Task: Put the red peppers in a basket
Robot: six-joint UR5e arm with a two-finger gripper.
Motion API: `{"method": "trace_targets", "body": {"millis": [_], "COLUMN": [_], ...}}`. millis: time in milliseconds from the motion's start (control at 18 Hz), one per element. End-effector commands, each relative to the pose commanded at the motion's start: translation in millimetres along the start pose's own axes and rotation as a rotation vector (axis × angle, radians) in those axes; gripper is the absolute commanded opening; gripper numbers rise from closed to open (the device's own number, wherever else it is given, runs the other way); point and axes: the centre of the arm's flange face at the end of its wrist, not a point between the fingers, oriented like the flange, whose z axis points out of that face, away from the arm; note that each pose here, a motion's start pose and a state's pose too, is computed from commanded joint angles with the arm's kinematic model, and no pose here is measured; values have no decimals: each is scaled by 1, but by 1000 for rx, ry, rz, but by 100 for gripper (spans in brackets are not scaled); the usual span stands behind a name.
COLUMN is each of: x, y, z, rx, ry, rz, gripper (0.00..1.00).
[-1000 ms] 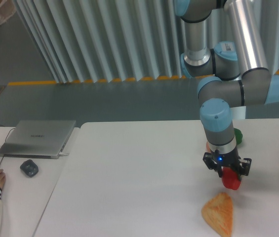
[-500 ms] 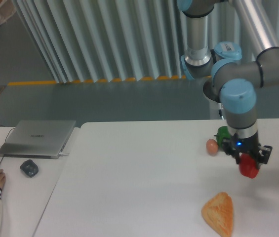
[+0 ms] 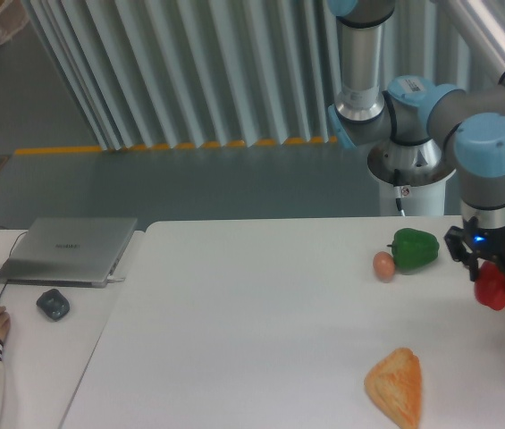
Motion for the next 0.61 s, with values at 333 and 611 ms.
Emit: {"method": "trace_targets", "body": {"millis": [333,611], "x": [-43,-82], "y": [45,89], "z": [-9,3], "rx": [12,16], "ry": [-36,-77], "rz": [53,16], "gripper": [34,34]}}
